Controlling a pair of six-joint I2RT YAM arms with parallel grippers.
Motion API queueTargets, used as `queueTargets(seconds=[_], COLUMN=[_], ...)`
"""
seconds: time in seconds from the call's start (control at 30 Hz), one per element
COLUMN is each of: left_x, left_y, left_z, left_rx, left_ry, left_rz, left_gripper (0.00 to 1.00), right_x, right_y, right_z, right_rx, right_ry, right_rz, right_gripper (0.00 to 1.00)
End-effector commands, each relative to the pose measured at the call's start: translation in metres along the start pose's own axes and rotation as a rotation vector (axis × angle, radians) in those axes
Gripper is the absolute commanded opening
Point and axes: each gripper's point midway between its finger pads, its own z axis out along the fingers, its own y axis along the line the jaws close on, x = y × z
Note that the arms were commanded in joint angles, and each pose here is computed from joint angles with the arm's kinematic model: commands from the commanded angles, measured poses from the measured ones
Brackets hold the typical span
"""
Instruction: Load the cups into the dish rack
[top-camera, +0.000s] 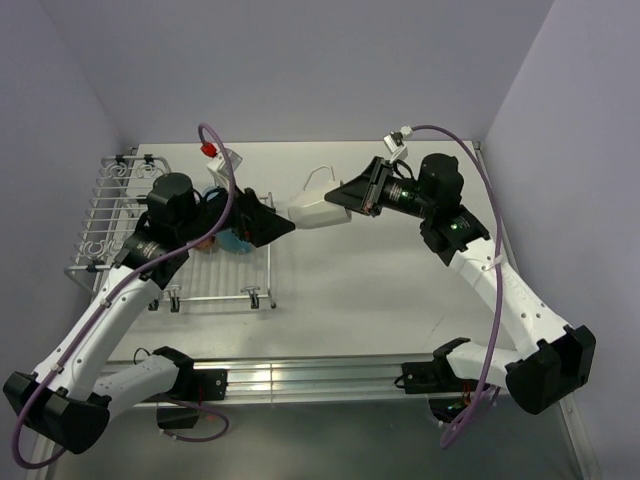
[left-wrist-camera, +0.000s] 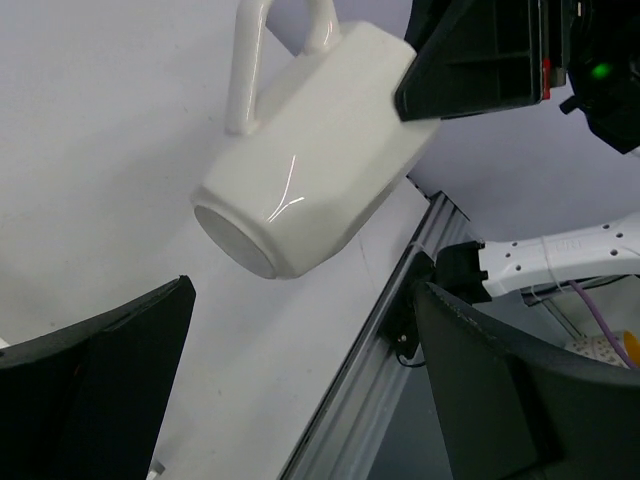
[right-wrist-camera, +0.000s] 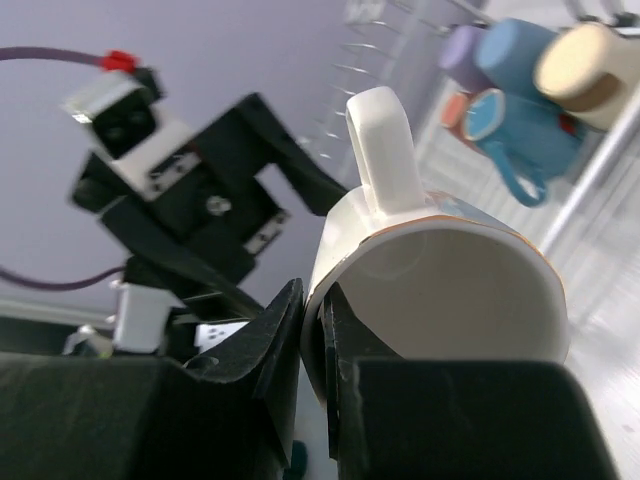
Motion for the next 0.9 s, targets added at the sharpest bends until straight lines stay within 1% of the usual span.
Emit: queueTargets(seconds=[0.0, 0.03, 0.07, 0.1, 0.2, 0.23, 0.27, 0.33, 0.5, 0.7, 0.83, 0.87], left_x=[-0.010, -0.009, -0.009, -0.011, -0.014, -0.017, -0.019, -0.021, -0.027, -0.027, -0.025, -0.023], left_y=[-0.019, -0.018, -0.018, -0.019, -0.026, -0.029, -0.029, -0.030, -0.039, -0.042, -0.045, -0.044], left_z=[0.003, 0.005, 0.006, 0.006, 0.007, 0.007, 0.007, 0.009, 0.008, 0.011, 0.011, 0.011], left_rx=[0.117, 0.121, 0.125, 0.135, 0.167, 0.181, 0.182, 0.193, 0.240, 0.273, 0.302, 0.301], left_ry=[-0.017, -0.011, -0.009, -0.017, -0.028, -0.037, -0.041, -0.045, -0.071, -0.073, -0.069, -0.068], left_rz=[0.027, 0.020, 0.016, 0.020, 0.016, 0.018, 0.019, 0.018, 0.019, -0.003, -0.025, -0.029], left_gripper=[0.99, 0.99, 0.99, 0.99, 0.99, 0.99, 0.99, 0.99, 0.99, 0.99, 0.97, 0.95], right_x=[-0.008, -0.009, -0.008, -0.008, -0.006, -0.007, -0.005, -0.004, -0.002, -0.002, -0.005, -0.005], right_y=[0.074, 0.083, 0.085, 0.088, 0.088, 0.093, 0.094, 0.098, 0.098, 0.097, 0.091, 0.091], right_z=[-0.019, -0.021, -0.021, -0.022, -0.023, -0.025, -0.026, -0.028, -0.028, -0.025, -0.020, -0.019], right_rx=[-0.302, -0.348, -0.361, -0.388, -0.404, -0.429, -0.441, -0.477, -0.502, -0.530, -0.526, -0.529], right_ry=[-0.006, -0.006, 0.005, 0.004, 0.011, 0.004, 0.018, 0.023, 0.041, 0.048, 0.041, 0.042], right_rz=[-0.057, -0.078, -0.050, -0.061, -0.038, -0.053, -0.026, -0.032, -0.007, 0.018, 0.026, 0.027], right_gripper=[0.00, 0.00, 0.00, 0.00, 0.00, 0.00, 0.00, 0.00, 0.00, 0.00, 0.00, 0.00])
